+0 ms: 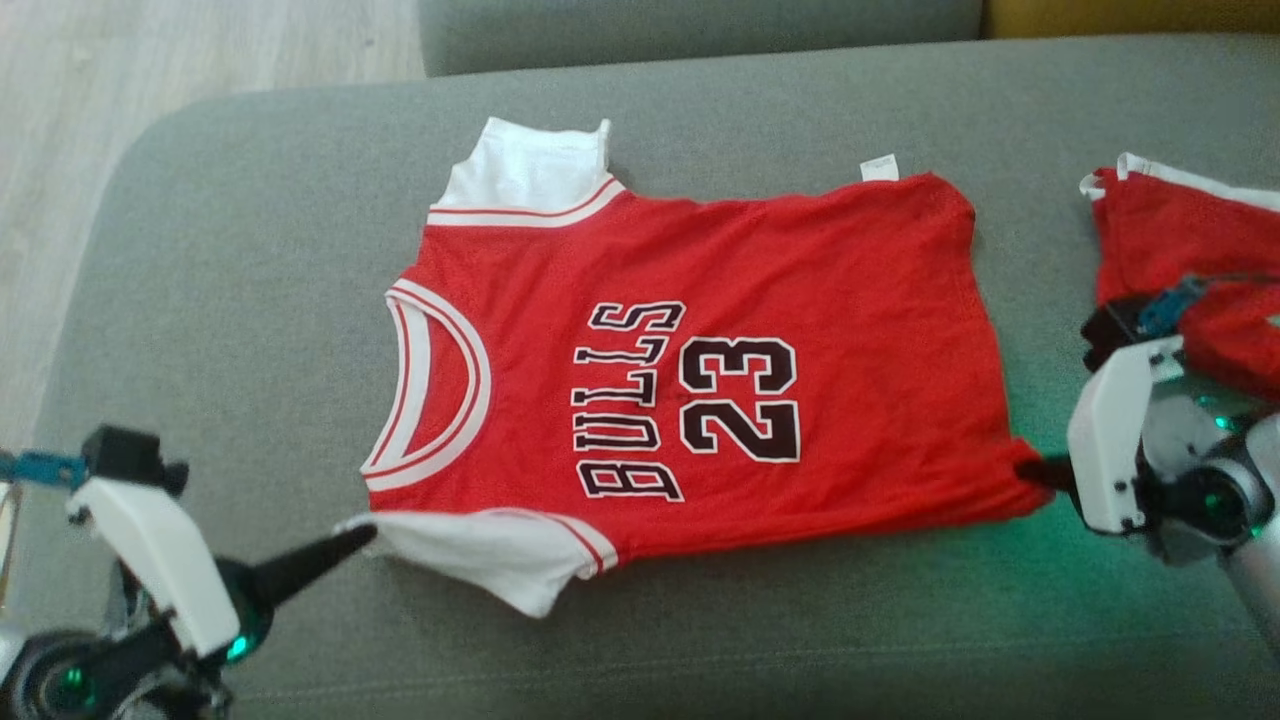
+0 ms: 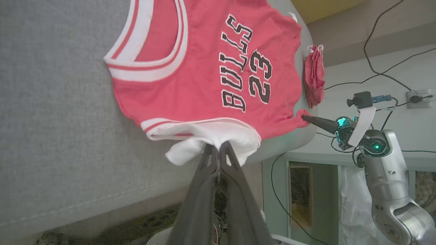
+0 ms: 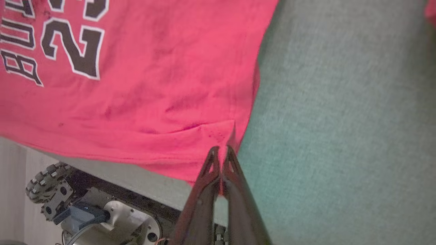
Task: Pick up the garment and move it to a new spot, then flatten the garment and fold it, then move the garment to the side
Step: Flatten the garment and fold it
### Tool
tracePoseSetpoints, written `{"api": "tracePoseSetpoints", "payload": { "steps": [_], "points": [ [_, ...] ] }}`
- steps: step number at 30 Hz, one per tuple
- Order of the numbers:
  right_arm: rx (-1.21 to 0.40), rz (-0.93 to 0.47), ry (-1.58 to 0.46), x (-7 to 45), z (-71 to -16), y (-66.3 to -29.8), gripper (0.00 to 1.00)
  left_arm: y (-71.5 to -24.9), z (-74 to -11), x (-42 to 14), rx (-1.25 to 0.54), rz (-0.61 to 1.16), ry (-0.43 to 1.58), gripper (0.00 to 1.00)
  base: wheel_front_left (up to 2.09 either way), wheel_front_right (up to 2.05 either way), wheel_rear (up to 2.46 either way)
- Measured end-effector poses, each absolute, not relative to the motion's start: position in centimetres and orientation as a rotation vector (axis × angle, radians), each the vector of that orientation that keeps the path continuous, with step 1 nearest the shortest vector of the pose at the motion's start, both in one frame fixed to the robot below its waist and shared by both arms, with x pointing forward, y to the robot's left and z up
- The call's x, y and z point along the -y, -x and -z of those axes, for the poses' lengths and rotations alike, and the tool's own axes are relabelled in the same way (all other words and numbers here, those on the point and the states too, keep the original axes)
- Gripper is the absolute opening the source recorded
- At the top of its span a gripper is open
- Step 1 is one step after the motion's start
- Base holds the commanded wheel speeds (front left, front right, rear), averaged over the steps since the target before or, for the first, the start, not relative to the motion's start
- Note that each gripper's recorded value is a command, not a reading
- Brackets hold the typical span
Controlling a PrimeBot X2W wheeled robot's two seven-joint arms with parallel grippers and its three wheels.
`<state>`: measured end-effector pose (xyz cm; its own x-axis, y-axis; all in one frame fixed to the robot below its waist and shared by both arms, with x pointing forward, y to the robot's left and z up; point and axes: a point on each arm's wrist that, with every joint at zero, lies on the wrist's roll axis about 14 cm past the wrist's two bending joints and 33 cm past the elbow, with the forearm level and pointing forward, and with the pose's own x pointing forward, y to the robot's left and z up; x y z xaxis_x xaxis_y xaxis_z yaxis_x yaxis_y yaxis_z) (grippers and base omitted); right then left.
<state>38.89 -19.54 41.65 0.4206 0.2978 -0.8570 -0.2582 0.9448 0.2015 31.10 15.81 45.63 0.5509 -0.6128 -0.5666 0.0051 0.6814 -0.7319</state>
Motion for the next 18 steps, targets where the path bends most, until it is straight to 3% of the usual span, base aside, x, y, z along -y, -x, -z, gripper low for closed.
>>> {"api": "tracePoseSetpoints", "payload": {
  "steps": [18],
  "points": [
    [-0.966, -0.286, -0.07, 19.1, -40.8, -43.6, 0.0, -38.5, -45.1, -14.3, -0.85, 0.389, 0.763, 0.0, 0.0, 0.0, 0.0]
  ]
}}
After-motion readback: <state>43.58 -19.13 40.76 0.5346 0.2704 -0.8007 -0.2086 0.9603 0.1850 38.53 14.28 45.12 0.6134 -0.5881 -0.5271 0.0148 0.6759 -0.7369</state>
